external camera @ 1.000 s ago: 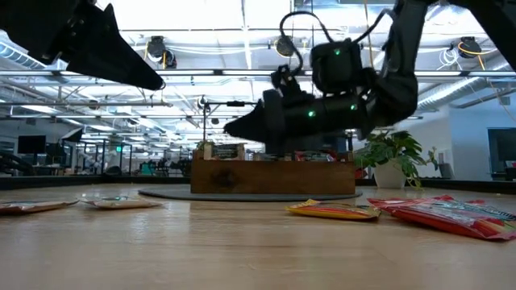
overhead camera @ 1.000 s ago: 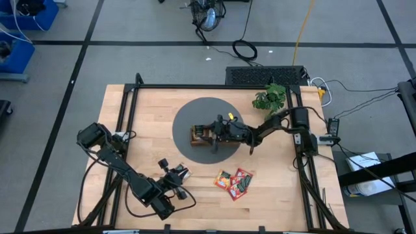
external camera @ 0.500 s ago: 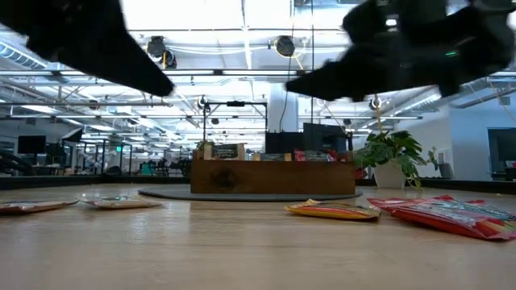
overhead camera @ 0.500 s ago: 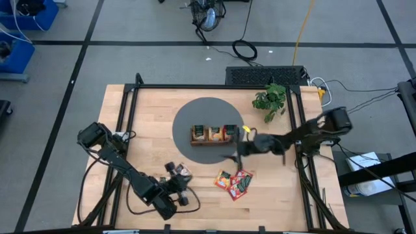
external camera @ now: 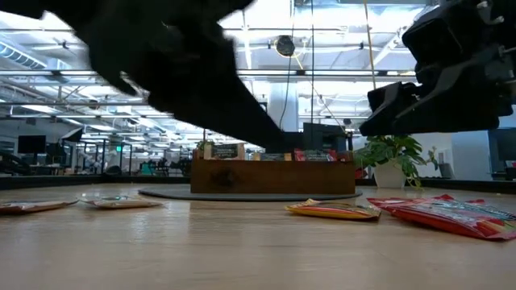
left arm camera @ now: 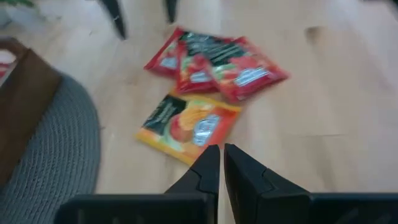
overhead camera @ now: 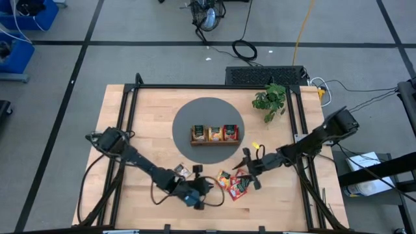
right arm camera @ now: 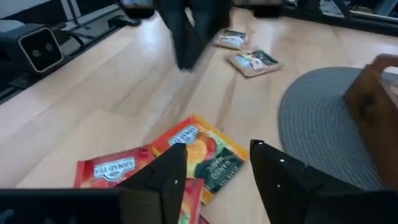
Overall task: Pick & Place Tea
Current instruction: Put the yellow tea bag into the middle section of the wooden organizer
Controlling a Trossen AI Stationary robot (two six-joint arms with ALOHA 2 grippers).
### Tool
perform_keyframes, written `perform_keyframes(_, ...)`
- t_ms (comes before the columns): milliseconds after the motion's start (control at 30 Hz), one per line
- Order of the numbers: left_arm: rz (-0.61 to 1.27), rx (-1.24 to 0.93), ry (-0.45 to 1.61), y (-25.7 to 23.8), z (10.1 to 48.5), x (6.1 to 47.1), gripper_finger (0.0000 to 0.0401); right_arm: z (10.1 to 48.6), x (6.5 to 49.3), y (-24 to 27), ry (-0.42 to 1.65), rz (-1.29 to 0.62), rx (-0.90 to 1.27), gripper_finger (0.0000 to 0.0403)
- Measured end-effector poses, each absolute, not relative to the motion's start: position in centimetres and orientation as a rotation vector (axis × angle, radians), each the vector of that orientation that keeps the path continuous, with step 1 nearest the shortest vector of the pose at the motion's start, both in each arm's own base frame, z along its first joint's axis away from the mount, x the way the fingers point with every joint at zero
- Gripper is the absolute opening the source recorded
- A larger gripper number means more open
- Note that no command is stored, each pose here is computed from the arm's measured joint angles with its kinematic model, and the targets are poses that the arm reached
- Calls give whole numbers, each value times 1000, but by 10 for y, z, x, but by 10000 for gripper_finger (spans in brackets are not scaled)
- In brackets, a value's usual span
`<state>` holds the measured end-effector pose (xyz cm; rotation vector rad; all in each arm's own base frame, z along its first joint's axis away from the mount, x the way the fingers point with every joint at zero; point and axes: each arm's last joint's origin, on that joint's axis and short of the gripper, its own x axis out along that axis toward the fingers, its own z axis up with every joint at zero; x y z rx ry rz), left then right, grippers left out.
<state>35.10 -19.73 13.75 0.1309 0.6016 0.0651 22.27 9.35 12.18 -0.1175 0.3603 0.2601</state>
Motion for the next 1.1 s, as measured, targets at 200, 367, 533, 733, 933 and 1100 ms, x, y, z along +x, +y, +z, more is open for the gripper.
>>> perform_keyframes(200,-4,89,643,-183,124,383,31,113,227,96,394,238,-110,134)
perform_keyframes(367,-63,145,646,-188,120,394,31,105,228,92,411,117,-151,109)
perform_keyframes(533,-63,159,654,-190,121,393,31,100,230,91,415,119,-139,91)
perform_keyframes(733,-34,76,773,-170,107,396,31,100,231,92,406,165,-108,86)
perform_keyframes(933,-21,-5,826,-157,92,402,31,100,231,93,408,194,-105,88)
perform_keyframes(1100,45,-32,894,-151,87,398,31,99,231,93,419,189,-90,89)
